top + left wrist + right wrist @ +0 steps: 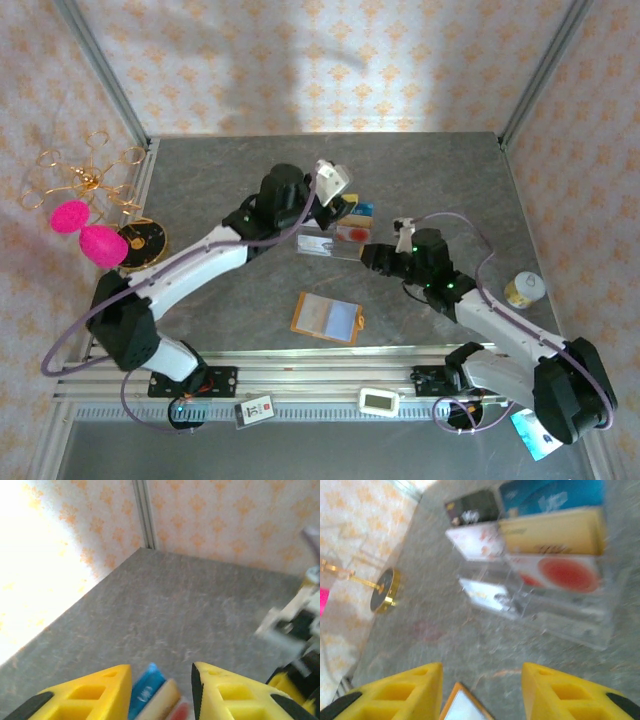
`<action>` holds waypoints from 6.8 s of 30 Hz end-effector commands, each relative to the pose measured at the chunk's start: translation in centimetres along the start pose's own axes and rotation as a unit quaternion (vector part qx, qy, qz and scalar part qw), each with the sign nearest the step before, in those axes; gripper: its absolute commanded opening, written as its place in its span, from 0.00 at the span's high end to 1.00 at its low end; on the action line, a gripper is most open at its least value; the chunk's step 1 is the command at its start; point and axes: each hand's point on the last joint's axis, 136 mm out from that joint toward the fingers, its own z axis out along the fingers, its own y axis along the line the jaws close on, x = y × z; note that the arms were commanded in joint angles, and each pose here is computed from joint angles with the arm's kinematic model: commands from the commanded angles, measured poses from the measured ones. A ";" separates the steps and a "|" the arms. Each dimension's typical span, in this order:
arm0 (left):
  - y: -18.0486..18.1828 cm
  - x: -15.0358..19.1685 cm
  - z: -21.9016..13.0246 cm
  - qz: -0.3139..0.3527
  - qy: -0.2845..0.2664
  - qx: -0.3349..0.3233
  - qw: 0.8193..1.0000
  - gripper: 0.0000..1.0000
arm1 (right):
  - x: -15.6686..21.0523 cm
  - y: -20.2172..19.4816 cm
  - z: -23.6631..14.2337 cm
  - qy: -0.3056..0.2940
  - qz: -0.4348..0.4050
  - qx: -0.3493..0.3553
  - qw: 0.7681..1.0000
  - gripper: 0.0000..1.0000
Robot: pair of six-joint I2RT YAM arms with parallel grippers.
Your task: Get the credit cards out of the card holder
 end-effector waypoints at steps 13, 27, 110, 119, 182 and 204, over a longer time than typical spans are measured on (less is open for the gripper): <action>-2.1 12.4 -9.1 -0.323 0.020 -0.060 0.944 0.62 | 10.5 1.8 1.7 0.116 -0.083 0.093 0.985 0.58; -0.3 19.1 -14.0 -0.370 0.070 -0.181 0.908 0.61 | 15.6 5.6 6.9 0.156 -0.256 0.179 0.937 0.59; -11.3 29.7 -12.6 -0.457 0.275 -0.056 0.844 1.00 | 15.0 6.5 5.5 0.177 -0.136 0.025 0.974 0.87; -7.8 29.6 -11.6 -0.444 0.244 -0.107 0.855 1.00 | 15.5 0.1 6.9 0.188 -0.085 0.140 0.969 0.90; -8.5 31.8 -11.2 -0.412 0.271 -0.091 0.865 1.00 | 16.5 -0.4 5.9 0.210 0.045 0.082 0.973 1.00; -11.5 27.6 -7.8 -0.383 0.254 -0.028 0.887 1.00 | 15.8 0.5 5.8 0.195 0.033 0.058 0.979 1.00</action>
